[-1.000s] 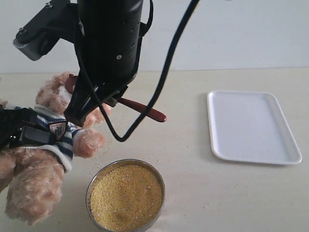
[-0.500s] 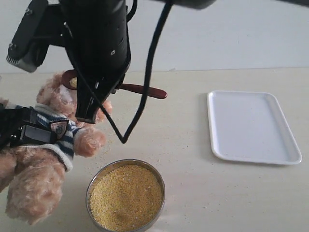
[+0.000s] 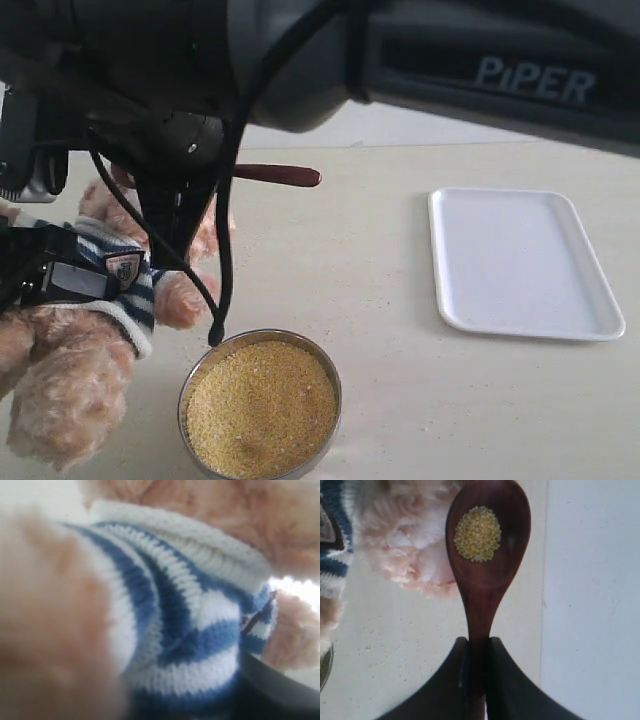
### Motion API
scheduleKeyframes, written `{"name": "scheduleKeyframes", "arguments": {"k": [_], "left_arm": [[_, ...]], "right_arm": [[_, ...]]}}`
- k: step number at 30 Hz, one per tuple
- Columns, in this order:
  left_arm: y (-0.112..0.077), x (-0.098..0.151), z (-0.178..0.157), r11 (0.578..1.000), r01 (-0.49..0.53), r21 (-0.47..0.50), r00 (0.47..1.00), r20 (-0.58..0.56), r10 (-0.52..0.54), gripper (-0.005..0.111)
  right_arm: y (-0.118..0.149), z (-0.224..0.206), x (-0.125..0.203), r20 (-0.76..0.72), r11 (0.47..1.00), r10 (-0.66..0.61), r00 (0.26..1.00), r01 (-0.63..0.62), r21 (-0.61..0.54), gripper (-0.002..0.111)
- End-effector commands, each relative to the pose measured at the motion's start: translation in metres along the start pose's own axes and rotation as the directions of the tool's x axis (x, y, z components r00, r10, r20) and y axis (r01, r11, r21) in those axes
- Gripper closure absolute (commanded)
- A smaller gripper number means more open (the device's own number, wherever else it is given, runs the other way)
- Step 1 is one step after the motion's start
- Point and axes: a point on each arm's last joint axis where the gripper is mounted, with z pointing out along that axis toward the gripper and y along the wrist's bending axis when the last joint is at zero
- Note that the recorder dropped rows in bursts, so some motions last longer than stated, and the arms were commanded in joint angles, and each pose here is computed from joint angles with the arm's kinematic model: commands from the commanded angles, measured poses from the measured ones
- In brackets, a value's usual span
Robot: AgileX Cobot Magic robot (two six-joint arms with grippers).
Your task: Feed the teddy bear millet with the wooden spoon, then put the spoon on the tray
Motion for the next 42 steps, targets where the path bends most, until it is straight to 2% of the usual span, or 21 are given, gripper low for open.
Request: {"name": "scheduleKeyframes", "arguments": {"k": [1,6,11,14,24,33,42], "left_arm": [[-0.002,-0.002,-0.001,1.0,-0.003,0.016,1.0,0.009,0.002,0.102],[-0.002,-0.002,-0.001,1.0,-0.003,0.015,1.0,0.01,0.002,0.102],[-0.002,-0.002,-0.001,1.0,-0.005,0.019,1.0,0.006,0.005,0.102],[-0.002,-0.001,-0.001,1.0,-0.014,0.02,1.0,0.004,0.014,0.102],[-0.004,0.0,-0.002,0.999,-0.03,0.034,1.0,-0.007,0.03,0.102],[-0.005,-0.001,-0.002,0.999,-0.031,0.044,0.999,-0.003,0.032,0.102],[-0.004,-0.001,-0.002,0.998,-0.045,0.043,0.999,0.001,0.045,0.102]], "right_arm": [[0.001,0.006,-0.003,-0.02,0.999,-0.029,0.999,0.029,0.038,0.108],[0.003,-0.002,-0.011,-0.004,0.989,-0.084,0.996,0.084,0.122,0.108],[0.014,-0.011,-0.022,0.033,0.98,-0.132,0.991,0.126,0.153,0.108],[0.013,-0.014,-0.024,-0.001,0.964,-0.135,0.991,0.132,0.23,0.108],[0.021,-0.021,-0.024,-0.043,0.964,-0.136,0.99,0.142,0.224,0.108],[0.038,-0.001,-0.014,-0.128,0.946,-0.201,0.971,0.226,0.231,0.108],[0.032,0.001,-0.012,-0.15,0.913,-0.167,0.974,0.211,0.35,0.108]]}}
